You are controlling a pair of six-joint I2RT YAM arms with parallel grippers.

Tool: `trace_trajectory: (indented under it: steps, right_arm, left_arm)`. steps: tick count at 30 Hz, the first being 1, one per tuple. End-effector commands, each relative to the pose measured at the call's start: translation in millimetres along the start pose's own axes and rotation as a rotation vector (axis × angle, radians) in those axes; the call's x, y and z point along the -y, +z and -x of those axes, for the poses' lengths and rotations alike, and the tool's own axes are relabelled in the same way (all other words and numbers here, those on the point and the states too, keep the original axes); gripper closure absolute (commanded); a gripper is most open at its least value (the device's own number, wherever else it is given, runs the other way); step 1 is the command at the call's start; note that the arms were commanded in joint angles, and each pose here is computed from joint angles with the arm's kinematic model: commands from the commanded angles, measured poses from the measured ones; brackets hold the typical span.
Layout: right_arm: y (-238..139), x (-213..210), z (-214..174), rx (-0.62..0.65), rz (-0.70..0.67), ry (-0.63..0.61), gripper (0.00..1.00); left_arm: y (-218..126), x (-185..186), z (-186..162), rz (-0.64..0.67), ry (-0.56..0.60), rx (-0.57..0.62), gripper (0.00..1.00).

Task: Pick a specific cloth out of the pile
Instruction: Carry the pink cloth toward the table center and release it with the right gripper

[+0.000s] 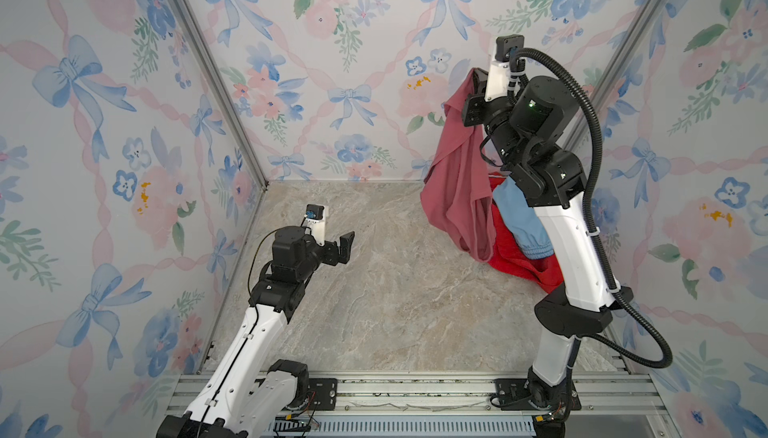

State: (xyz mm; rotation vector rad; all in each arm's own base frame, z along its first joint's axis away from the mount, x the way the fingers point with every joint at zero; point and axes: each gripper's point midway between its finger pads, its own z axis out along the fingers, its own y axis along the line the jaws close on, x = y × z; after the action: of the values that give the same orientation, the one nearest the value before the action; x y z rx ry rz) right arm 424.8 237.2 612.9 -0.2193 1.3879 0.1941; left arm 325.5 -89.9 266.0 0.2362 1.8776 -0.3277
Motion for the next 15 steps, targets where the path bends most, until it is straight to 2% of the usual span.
trace_trajectory:
  steps: [1,6,11,12,13,15]
  right_arm:
    - [33.5,-77.0,-61.6,-0.109,0.233,0.197,1.0]
    - [61.3,-150.3,-122.2,-0.182,0.349,0.305,1.0]
    - [65.8,-208.8,-191.0,-0.279,0.437,0.372,1.0]
    - [65.0,-217.0,-204.4,-0.302,0.455,0.371,0.82]
    - [62.5,-224.3,-216.9,-0.335,0.474,0.367,0.57]
    - [58.2,-226.1,-234.9,-0.401,0.476,0.352,0.27]
  left_arm:
    - [-13.3,-9.0,-7.0,0.057,-0.033,0.001,0.02]
    - [-41.7,-36.9,-21.5,0.248,-0.13,-0.053,0.02]
    - [-53.3,-43.2,-23.8,0.295,-0.179,-0.042,0.02]
    - [-51.7,-43.8,-26.6,0.296,-0.186,-0.05,0.02]
    - [-49.2,-44.0,-28.3,0.295,-0.192,-0.058,0.02]
    - [-43.1,-43.5,-32.1,0.288,-0.197,-0.083,0.02]
